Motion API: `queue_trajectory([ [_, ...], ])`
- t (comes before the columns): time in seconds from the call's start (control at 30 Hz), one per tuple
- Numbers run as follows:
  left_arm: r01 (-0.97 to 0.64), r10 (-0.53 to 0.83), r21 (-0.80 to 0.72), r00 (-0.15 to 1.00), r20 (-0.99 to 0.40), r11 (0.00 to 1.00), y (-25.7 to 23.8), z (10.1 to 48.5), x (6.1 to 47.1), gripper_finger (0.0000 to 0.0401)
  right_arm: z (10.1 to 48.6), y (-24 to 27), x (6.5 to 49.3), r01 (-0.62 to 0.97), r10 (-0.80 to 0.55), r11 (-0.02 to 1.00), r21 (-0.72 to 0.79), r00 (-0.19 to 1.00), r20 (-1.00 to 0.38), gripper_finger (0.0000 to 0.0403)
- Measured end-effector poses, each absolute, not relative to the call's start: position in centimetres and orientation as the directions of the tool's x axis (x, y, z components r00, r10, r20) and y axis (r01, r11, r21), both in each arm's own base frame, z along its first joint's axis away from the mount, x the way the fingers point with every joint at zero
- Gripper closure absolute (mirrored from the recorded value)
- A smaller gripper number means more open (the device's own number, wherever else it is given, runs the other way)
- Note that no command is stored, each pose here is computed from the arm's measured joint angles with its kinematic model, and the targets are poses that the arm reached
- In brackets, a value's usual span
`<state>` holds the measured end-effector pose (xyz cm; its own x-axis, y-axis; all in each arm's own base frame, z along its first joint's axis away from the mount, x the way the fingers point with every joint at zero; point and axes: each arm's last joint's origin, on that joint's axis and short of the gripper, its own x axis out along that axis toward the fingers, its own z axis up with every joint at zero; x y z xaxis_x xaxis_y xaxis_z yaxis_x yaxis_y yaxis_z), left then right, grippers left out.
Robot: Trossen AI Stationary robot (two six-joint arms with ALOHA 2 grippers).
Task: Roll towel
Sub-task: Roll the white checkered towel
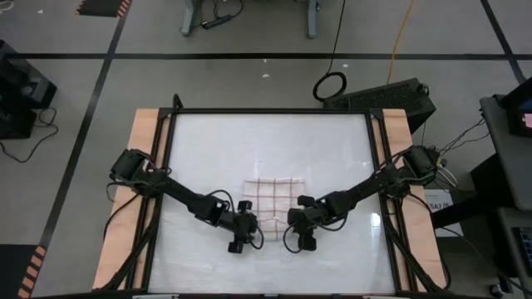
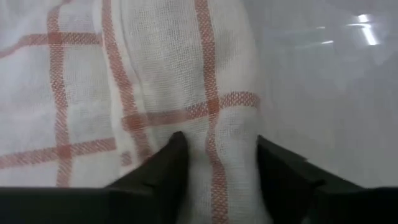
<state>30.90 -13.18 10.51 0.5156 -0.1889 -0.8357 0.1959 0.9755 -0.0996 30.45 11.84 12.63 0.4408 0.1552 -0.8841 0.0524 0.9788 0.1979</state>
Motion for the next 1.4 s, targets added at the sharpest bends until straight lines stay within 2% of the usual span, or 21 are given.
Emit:
queue_trajectory([
  [0.17,0.165,-0.237,-0.177,0.501,-0.832,0.97,-12.5,11.8,30.7,0.0344,13.0,11.9,30.4,0.034,0.188,0.974,0.226,0.444,-0.876,0.0353],
  [0.23,0.13,-0.251,-0.215,0.49,-0.835,0.968,-11.9,12.3,30.6,0.0377,13.3,12.0,30.4,0.004,0.218,0.969,0.246,0.445,-0.868,0.0353],
  [0.47,0.149,-0.441,-0.421,0.446,-0.779,0.895,-9.9,13.2,31.2,0.0355,14.2,11.4,30.8,-0.089,0.451,0.886,0.455,0.393,-0.801,0.0353],
  [0.63,0.179,-0.598,-0.581,0.406,-0.691,0.794,-7.9,13.6,31.8,0.0368,14.8,10.5,31.8,-0.172,0.62,0.776,0.606,0.381,-0.686,0.0353],
  [0.73,0.152,-0.645,-0.647,0.397,-0.653,0.748,-6.4,13.7,32.1,0.0375,14.8,9.5,32.0,-0.179,0.67,0.733,0.656,0.358,-0.651,0.0353],
  [0.9,0.145,-0.719,-0.732,0.386,-0.578,0.666,-4.0,13.9,32.3,0.0377,14.6,8.5,32.2,-0.179,0.673,0.729,0.66,0.358,-0.647,0.0351],
  [1.03,0.119,-0.78,-0.805,0.362,-0.51,0.582,-2.6,13.8,32.3,0.0378,14.6,8.0,32.3,-0.147,0.656,0.74,0.657,0.373,-0.656,0.0332],
  [1.13,0.086,-0.814,-0.844,0.332,-0.476,0.529,-2.1,13.2,32.3,0.0378,14.6,7.6,32.5,-0.096,0.626,0.756,0.648,0.395,-0.672,0.0304],
  [1.4,0.042,-0.813,-0.849,0.318,-0.488,0.526,-1.9,11.9,32.4,0.0378,14.6,7.4,32.5,0.002,0.59,0.76,0.65,0.417,-0.691,0.0209],
])
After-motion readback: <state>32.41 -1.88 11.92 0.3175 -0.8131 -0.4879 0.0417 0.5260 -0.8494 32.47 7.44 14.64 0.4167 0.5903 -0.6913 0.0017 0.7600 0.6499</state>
